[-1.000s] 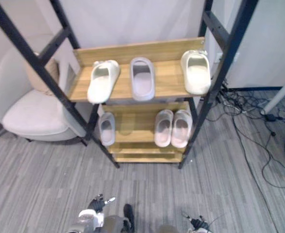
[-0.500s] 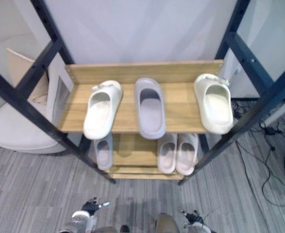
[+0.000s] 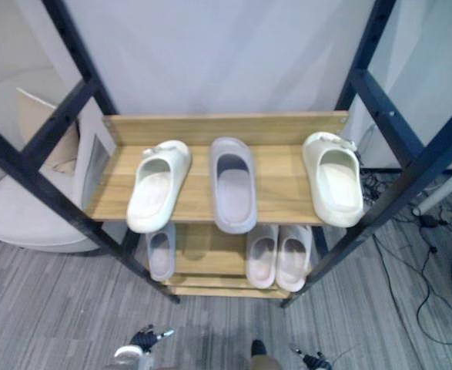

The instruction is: Organize the slippers on the shoe rack

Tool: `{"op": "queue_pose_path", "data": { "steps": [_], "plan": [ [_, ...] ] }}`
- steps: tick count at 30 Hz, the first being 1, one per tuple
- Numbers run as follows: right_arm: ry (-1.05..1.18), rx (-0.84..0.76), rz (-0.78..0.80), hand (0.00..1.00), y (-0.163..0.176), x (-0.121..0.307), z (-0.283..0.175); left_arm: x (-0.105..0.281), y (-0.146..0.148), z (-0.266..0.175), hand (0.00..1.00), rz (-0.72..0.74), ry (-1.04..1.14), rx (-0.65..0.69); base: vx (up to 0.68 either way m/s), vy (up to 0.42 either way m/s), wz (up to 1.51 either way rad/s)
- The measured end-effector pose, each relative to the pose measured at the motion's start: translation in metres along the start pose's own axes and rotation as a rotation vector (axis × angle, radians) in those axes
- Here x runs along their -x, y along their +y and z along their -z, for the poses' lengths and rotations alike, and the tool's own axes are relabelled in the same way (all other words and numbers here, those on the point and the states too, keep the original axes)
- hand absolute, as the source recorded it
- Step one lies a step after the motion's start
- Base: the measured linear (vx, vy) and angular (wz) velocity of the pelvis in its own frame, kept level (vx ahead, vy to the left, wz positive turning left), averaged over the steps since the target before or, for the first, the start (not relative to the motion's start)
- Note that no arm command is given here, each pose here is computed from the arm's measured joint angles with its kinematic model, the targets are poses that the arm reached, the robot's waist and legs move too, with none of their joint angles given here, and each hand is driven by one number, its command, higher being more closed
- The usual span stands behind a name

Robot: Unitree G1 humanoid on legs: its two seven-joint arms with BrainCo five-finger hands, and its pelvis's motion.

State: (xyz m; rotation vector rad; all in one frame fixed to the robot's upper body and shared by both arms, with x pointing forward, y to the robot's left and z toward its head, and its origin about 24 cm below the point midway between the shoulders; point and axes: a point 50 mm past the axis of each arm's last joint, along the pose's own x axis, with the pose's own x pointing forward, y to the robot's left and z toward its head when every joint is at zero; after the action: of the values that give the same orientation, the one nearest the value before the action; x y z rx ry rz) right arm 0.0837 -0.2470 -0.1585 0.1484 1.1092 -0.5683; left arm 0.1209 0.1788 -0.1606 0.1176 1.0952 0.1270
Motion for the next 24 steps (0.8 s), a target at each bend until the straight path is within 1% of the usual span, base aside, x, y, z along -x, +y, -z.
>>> {"op": "queue_pose_path", "data": {
  "steps": [5,9,12,13,15,17,18,19,20,22,24],
  "plan": [
    [-0.006,-0.004,-0.002,0.00,0.002,0.000,0.001,0.000,0.004,0.001,0.00,-0.012,0.001,-0.002,-0.11,0.014,-0.01],
    [-0.067,0.012,0.006,0.00,-0.001,0.002,-0.007,0.000,0.002,0.001,0.00,-0.011,0.003,-0.004,-0.07,-0.022,-0.15],
    [-0.233,0.036,0.011,0.00,-0.008,0.009,-0.034,0.000,0.002,0.001,0.00,-0.010,0.006,-0.012,-0.01,-0.029,-0.09],
    [-0.339,0.044,0.007,0.00,-0.011,0.017,-0.051,0.000,0.002,0.001,0.00,-0.009,0.008,-0.013,0.04,-0.013,-0.11],
    [-0.482,0.049,-0.001,0.00,-0.014,0.033,-0.073,0.000,0.002,-0.001,0.00,-0.010,0.000,-0.017,0.07,-0.010,-0.04],
    [-0.683,0.072,-0.005,0.00,-0.017,0.063,-0.102,0.000,0.002,-0.002,0.00,-0.010,-0.012,-0.034,0.10,-0.008,0.00],
    [-0.716,0.072,-0.005,0.00,-0.018,0.069,-0.106,0.000,0.002,-0.002,0.00,-0.010,-0.013,-0.037,0.12,0.004,-0.09],
    [-0.875,0.060,0.003,0.00,-0.021,0.098,-0.125,0.000,0.002,-0.002,0.00,-0.009,-0.016,-0.050,0.12,0.010,-0.18],
    [-0.957,0.046,-0.001,0.00,-0.020,0.113,-0.136,0.000,0.002,-0.003,0.00,-0.007,-0.017,-0.051,0.15,0.014,-0.27],
    [-1.132,0.040,0.001,0.00,-0.020,0.146,-0.153,0.001,-0.001,-0.003,0.00,0.005,-0.019,-0.069,0.10,0.014,-0.25],
    [-1.226,0.062,0.004,0.00,-0.017,0.165,-0.159,0.001,-0.006,-0.003,0.00,0.020,-0.021,-0.074,0.05,0.028,-0.15]
  ]
}}
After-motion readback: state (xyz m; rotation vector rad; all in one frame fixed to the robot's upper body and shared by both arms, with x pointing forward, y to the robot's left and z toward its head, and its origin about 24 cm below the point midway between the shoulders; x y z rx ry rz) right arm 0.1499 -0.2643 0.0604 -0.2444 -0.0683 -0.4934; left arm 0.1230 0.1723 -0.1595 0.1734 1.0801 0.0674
